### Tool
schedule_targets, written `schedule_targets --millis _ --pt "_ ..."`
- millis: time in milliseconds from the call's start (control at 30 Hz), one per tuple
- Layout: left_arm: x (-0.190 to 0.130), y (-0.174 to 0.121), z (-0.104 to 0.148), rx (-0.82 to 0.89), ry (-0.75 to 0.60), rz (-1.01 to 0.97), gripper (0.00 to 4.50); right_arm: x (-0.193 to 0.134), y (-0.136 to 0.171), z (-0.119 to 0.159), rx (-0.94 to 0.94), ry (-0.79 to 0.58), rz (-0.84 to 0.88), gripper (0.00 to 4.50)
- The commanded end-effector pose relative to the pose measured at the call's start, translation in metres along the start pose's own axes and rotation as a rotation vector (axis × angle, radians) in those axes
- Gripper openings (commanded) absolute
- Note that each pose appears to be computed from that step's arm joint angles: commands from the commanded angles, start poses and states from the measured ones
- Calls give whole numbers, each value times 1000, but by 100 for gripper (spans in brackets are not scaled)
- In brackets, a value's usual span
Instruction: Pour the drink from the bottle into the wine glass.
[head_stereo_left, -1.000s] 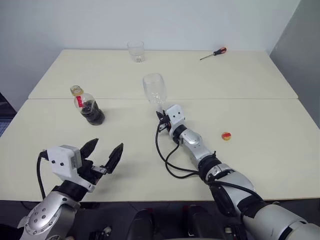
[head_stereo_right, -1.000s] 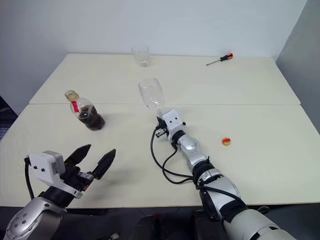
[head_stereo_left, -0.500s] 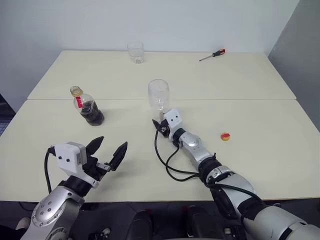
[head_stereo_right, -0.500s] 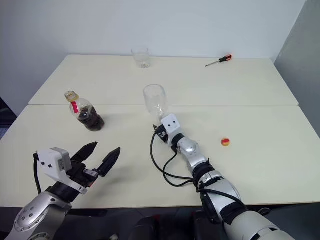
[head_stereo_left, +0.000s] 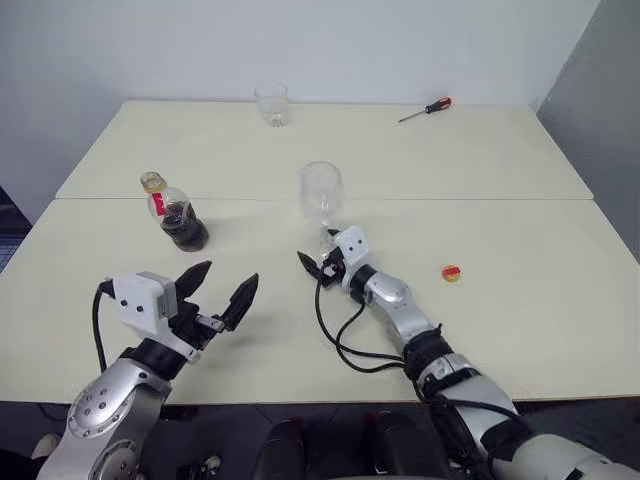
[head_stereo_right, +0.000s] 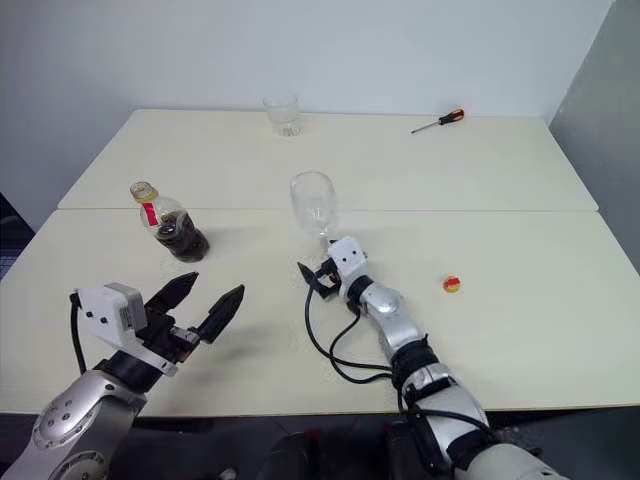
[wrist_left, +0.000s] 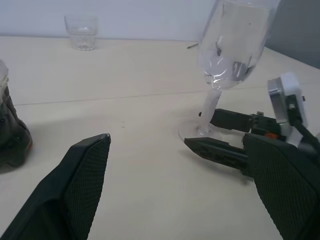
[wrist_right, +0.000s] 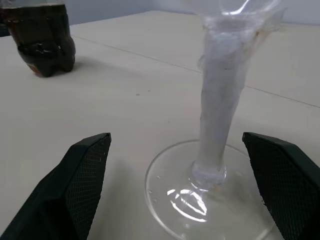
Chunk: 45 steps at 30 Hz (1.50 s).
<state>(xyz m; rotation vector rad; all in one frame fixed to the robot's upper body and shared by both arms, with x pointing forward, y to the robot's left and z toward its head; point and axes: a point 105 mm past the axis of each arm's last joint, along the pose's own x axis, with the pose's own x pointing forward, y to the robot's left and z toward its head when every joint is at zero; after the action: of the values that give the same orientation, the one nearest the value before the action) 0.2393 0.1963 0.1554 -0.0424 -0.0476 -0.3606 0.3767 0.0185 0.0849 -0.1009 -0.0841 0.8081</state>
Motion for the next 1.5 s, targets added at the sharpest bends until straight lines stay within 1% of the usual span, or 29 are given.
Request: schedule_targets --millis 33,67,133,233,333,400,500,567,633,767,900,1000,1300,1433,1500 --pt "1 5 8 38 -13 38 450 -25 -13 4 -20 23 14 449" --pt "1 6 8 38 -9 48 450 -31 -15 5 -30 35 15 449" --pt "3 10 5 42 0 79 450 -54 -27 5 -92 68 8 449" --pt "8 23 2 28 -2 166 450 -94 -47 6 -122 125 -32 449" --pt "13 31 1 26 -16 219 450 -121 -49 15 -141 149 -29 449" --pt "17 41 -2 53 -16 260 450 -132 -40 29 -133 118 5 449" --pt "21 64 -2 71 -36 353 450 -148 -12 56 -93 21 145 449" --pt "23 74 -2 78 -46 385 450 -158 3 70 -73 -18 219 449" --pt "24 76 -1 88 -50 389 450 -162 9 76 -59 -27 243 449" --pt "29 84 0 106 -63 414 450 -166 19 98 -43 -85 287 449" --pt "31 95 -1 121 -62 439 450 -165 25 107 -23 -107 304 449" --pt "33 101 -1 142 -66 448 450 -165 29 107 -38 -101 320 449" --pt "39 123 3 175 -83 479 450 -164 26 107 -9 -85 295 449" --pt "47 134 3 171 -89 485 450 -164 26 107 -5 -73 295 449" --pt "53 134 0 179 -86 454 450 -165 25 106 -3 -66 293 449"
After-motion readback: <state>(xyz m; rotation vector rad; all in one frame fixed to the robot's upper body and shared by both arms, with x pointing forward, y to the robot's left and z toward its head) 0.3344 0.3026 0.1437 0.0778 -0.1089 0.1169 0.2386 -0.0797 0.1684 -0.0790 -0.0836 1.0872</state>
